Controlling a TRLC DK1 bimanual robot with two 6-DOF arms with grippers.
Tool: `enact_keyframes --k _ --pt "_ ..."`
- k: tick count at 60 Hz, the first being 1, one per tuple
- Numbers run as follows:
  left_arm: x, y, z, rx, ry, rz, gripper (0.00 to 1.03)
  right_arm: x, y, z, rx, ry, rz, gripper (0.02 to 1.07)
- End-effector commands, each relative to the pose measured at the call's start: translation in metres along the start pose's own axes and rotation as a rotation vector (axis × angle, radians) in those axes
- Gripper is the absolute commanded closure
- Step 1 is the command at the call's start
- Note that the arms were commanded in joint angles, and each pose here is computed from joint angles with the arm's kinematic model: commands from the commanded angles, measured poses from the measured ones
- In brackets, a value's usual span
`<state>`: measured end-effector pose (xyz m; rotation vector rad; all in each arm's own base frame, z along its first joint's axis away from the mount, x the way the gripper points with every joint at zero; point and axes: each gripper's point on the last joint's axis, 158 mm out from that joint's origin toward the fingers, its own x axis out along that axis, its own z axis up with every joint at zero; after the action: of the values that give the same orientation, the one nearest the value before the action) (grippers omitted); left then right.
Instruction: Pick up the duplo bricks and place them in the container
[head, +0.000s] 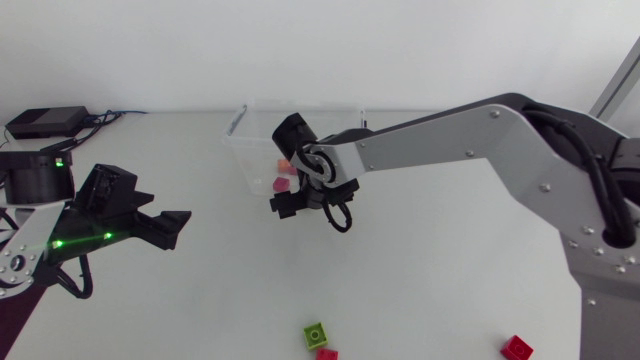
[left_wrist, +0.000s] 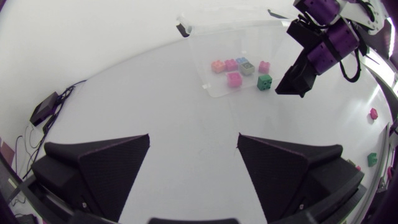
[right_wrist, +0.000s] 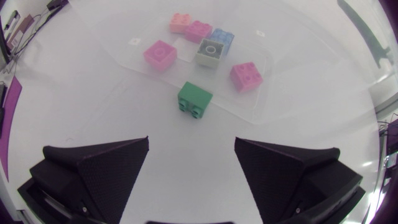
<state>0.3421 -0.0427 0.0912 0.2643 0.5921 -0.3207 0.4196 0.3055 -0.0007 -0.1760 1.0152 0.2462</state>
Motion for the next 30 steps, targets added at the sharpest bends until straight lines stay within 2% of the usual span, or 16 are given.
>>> enact_keyframes --k 1,20,30 --pt "0.003 -0.006 -0.009 0.004 0.016 -0.017 0.04 0.013 0.006 -0.012 0.037 0.05 -0.011 0.07" --pt "0.006 -0.005 -0.007 0.005 0.01 -0.017 0.04 0.025 0.019 -0.005 0.08 0.026 -0.054 0.07" --pt "0.005 -0.004 -0.006 0.002 0.005 -0.018 0.04 0.032 0.011 0.001 0.11 0.018 -0.112 0.07"
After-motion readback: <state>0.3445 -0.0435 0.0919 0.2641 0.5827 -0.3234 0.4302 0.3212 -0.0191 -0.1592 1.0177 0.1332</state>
